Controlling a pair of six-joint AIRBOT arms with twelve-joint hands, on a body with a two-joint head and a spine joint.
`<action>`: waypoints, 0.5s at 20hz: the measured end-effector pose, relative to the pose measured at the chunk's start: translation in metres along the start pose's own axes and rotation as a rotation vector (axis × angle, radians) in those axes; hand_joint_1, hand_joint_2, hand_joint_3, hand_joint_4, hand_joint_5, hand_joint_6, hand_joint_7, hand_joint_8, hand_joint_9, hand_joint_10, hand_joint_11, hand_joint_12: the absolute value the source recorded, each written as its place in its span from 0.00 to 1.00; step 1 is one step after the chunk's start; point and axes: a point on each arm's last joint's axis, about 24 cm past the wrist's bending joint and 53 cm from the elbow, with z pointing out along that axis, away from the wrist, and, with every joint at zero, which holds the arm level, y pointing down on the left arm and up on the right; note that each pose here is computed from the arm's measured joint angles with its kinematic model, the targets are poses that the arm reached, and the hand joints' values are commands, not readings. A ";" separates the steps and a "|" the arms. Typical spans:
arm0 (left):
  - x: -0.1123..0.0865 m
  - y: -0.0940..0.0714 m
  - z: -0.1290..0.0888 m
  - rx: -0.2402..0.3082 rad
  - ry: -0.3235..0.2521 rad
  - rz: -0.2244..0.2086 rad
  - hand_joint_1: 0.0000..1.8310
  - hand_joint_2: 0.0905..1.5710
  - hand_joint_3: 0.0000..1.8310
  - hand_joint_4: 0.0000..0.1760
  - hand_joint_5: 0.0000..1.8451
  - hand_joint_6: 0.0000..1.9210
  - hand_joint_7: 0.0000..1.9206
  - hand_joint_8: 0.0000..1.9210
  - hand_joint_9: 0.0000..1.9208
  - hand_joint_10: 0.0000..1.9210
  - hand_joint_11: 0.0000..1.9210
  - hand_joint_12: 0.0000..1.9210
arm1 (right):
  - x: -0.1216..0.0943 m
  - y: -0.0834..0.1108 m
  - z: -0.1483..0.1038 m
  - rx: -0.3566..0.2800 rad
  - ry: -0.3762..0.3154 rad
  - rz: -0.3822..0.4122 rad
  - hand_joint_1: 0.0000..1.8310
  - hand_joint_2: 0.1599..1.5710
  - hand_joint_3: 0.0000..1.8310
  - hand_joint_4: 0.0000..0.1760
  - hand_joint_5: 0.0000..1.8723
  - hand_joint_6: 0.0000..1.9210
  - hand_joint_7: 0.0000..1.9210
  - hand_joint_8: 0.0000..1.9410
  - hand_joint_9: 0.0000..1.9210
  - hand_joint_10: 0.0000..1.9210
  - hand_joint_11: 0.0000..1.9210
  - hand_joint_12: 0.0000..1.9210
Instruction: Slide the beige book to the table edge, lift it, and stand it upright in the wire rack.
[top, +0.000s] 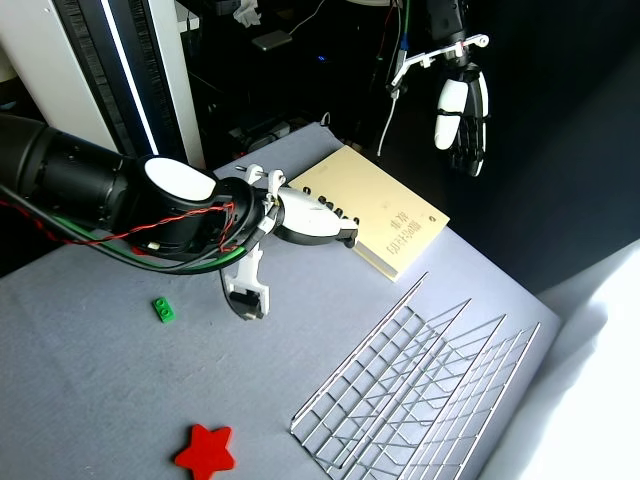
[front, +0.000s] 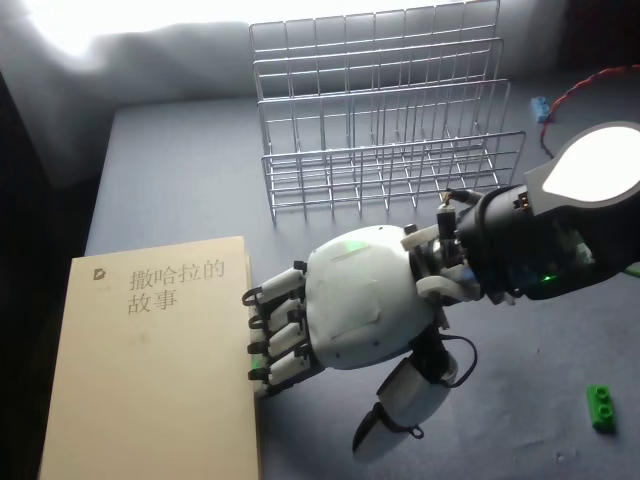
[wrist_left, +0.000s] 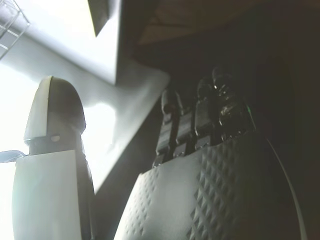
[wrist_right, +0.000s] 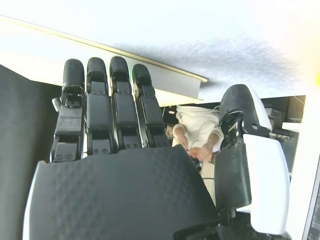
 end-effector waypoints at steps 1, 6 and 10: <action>0.000 -0.001 0.000 0.003 0.000 0.000 0.54 0.70 0.00 0.00 0.05 0.00 0.01 0.00 0.01 0.00 0.00 0.11 | -0.001 0.002 0.003 -0.002 -0.001 -0.002 0.07 0.67 0.00 0.00 0.13 0.00 0.14 0.00 0.14 0.00 0.00 0.37; 0.005 0.010 0.009 -0.016 0.010 -0.011 0.50 0.69 0.00 0.00 0.04 0.00 0.00 0.00 0.00 0.00 0.00 0.00 | -0.008 0.007 0.015 -0.020 -0.009 -0.011 0.09 0.67 0.00 0.00 0.14 0.00 0.15 0.00 0.14 0.00 0.00 0.38; 0.003 0.008 0.012 -0.013 0.005 -0.041 0.54 0.63 0.00 0.00 0.00 0.00 0.00 0.00 0.00 0.00 0.00 0.00 | -0.013 0.006 0.019 -0.013 -0.018 -0.013 0.07 0.68 0.00 0.00 0.14 0.00 0.15 0.00 0.15 0.00 0.00 0.40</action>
